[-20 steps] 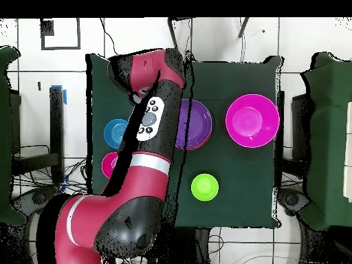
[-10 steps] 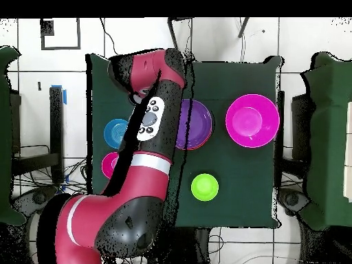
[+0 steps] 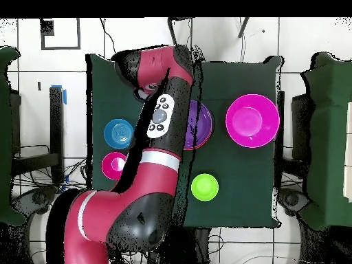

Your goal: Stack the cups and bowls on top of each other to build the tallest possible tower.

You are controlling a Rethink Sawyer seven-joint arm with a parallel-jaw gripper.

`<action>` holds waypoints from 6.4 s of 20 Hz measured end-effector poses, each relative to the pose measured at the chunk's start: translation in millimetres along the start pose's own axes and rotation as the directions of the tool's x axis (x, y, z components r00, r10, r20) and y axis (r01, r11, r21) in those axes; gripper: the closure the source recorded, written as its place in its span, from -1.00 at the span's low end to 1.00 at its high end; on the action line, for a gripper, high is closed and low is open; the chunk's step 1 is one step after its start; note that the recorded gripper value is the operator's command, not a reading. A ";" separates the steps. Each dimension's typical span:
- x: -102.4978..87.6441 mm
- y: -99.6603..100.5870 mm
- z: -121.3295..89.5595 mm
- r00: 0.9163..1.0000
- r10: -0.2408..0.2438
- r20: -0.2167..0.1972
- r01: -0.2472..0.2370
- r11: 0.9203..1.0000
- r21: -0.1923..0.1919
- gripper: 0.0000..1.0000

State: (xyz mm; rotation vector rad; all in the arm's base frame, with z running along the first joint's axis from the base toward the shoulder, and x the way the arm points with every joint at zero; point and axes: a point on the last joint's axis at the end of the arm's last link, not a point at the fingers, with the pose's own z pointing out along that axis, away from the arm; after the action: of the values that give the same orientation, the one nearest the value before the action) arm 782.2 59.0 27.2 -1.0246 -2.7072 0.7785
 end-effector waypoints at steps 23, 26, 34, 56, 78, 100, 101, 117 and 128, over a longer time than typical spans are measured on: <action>-20.3 11.1 -53.5 0.997 0.022 -0.074 -0.031 0.992 -0.119 -1.00; -17.1 20.0 -56.9 0.996 0.014 -0.085 -0.027 0.989 -0.148 -1.00; 11.6 54.4 -59.2 0.985 -0.026 -0.173 -0.015 0.972 -0.235 -1.00; 91.3 129.8 -54.6 0.980 -0.068 -0.187 0.002 0.942 -0.335 -1.00; 191.2 139.9 -72.4 0.989 -0.089 -0.119 0.050 0.953 -0.299 -1.00; 203.2 59.9 -109.5 0.998 0.054 -0.035 -0.063 0.925 -0.375 -1.00; 206.5 59.3 -105.1 0.998 0.052 -0.029 -0.059 0.928 -0.369 -1.00; 247.7 21.6 -52.0 0.999 0.018 -0.048 -0.029 0.971 -0.237 -1.00; 274.9 34.8 -26.6 0.998 -0.003 -0.056 -0.013 0.959 -0.285 -1.00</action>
State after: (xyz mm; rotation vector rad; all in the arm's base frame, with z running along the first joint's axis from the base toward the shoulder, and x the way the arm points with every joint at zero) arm 602.2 271.3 19.1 -1.0897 -2.8239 0.3576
